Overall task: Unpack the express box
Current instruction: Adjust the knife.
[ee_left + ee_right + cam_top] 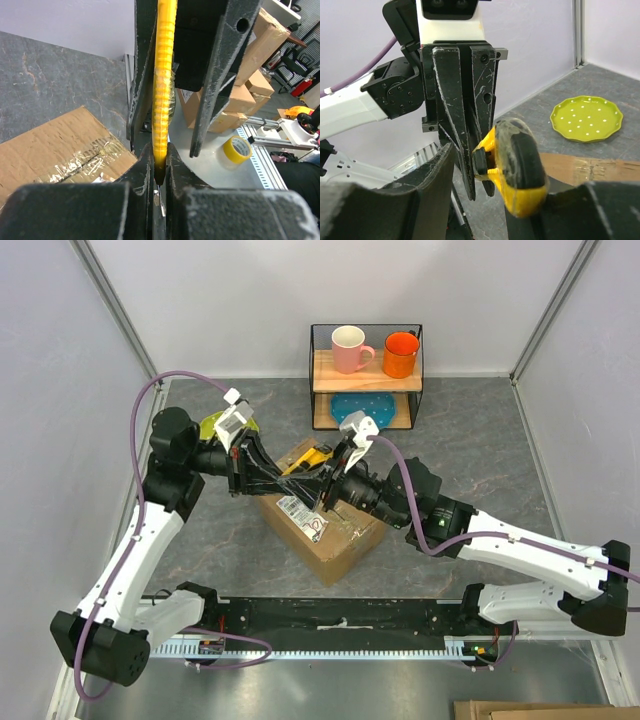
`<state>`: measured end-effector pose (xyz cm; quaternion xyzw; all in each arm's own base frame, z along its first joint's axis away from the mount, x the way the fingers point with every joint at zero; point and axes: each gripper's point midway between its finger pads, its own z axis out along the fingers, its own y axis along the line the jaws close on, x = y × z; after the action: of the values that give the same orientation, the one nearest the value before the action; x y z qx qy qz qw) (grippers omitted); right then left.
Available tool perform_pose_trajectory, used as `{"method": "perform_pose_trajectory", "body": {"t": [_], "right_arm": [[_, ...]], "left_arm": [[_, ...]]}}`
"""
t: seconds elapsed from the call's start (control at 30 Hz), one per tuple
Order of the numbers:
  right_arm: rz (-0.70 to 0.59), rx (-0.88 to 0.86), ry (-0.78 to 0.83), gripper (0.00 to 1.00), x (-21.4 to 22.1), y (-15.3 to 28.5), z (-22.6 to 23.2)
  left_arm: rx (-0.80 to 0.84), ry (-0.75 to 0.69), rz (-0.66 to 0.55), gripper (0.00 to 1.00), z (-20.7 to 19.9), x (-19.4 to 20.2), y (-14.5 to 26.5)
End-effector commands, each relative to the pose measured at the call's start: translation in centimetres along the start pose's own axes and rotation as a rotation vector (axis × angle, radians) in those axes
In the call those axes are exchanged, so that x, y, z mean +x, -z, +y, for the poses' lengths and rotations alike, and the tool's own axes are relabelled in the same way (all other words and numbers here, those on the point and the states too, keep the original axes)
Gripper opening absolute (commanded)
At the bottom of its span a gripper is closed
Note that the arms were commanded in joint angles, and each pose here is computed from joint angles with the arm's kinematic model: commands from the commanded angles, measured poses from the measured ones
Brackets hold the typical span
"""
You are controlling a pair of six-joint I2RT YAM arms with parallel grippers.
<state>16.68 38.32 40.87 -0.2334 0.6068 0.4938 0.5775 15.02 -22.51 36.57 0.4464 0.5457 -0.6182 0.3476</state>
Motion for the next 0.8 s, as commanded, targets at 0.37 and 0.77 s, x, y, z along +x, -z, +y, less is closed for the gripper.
{"method": "perform_pose_trajectory", "body": {"t": [0.37,0.77], "right_arm": [[-0.126,-0.063,-0.058,0.0,-3.9,-0.6,1.4],[0.004,0.246,0.1,0.0,-1.9,6.0,-5.1]], "left_arm": [[0.125,0.029,0.059,0.04,-2.7,2.5,0.5],[-0.471,0.064,0.229,0.84,11.3,6.0,3.2]]}}
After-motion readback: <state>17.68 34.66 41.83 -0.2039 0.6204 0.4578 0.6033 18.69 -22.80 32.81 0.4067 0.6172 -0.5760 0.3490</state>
